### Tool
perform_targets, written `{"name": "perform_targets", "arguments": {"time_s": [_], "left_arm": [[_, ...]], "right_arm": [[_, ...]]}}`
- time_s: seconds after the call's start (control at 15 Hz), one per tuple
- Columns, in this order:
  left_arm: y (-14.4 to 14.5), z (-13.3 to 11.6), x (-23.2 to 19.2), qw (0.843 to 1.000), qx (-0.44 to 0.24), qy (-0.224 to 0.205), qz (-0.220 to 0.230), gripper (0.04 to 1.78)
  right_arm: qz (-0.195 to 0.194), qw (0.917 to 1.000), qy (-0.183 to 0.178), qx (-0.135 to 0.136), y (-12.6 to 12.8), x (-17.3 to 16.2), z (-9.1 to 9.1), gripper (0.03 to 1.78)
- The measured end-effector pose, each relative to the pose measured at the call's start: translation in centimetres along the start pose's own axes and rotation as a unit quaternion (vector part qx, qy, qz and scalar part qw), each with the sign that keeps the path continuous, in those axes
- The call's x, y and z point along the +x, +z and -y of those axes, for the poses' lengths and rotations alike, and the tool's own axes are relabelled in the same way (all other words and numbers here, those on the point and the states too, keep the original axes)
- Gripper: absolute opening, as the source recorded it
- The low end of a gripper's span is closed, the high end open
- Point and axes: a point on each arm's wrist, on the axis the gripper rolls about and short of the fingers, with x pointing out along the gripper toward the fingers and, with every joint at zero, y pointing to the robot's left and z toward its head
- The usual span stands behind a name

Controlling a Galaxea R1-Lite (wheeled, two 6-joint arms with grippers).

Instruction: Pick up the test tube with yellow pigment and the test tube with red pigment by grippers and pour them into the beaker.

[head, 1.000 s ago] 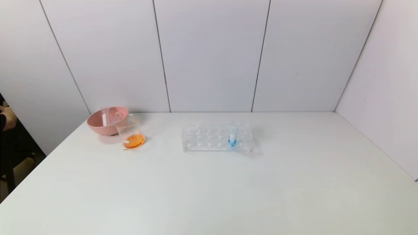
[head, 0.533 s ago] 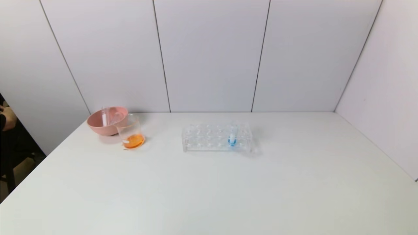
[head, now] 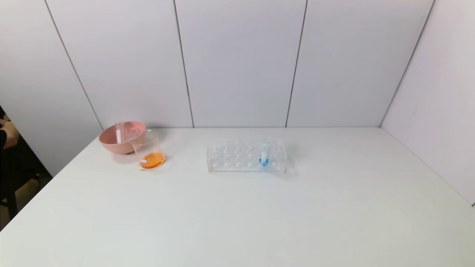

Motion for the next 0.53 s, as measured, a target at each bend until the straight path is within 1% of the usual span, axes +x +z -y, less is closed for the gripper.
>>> {"name": "perform_targets", "arguments": {"time_s": [0.07, 0.13, 0.33, 0.53], "left_arm": [[-0.42, 0.08, -0.01, 1.000, -0.018, 0.002, -0.022, 1.77], [-0.52, 0.10, -0.01, 0.999, -0.033, 0.004, -0.027, 1.77], [-0.59, 0.10, -0.01, 0.997, -0.072, 0.009, -0.031, 1.77], [-0.61, -0.01, -0.01, 0.991, -0.128, 0.035, -0.033, 1.77]], "right_arm": [[0.000, 1.0000, 0.000, 0.000, 0.00, 0.00, 0.00, 1.70], [0.000, 1.0000, 0.000, 0.000, 0.00, 0.00, 0.00, 1.70], [0.000, 1.0000, 0.000, 0.000, 0.00, 0.00, 0.00, 1.70], [0.000, 1.0000, 0.000, 0.000, 0.00, 0.00, 0.00, 1.70]]}}
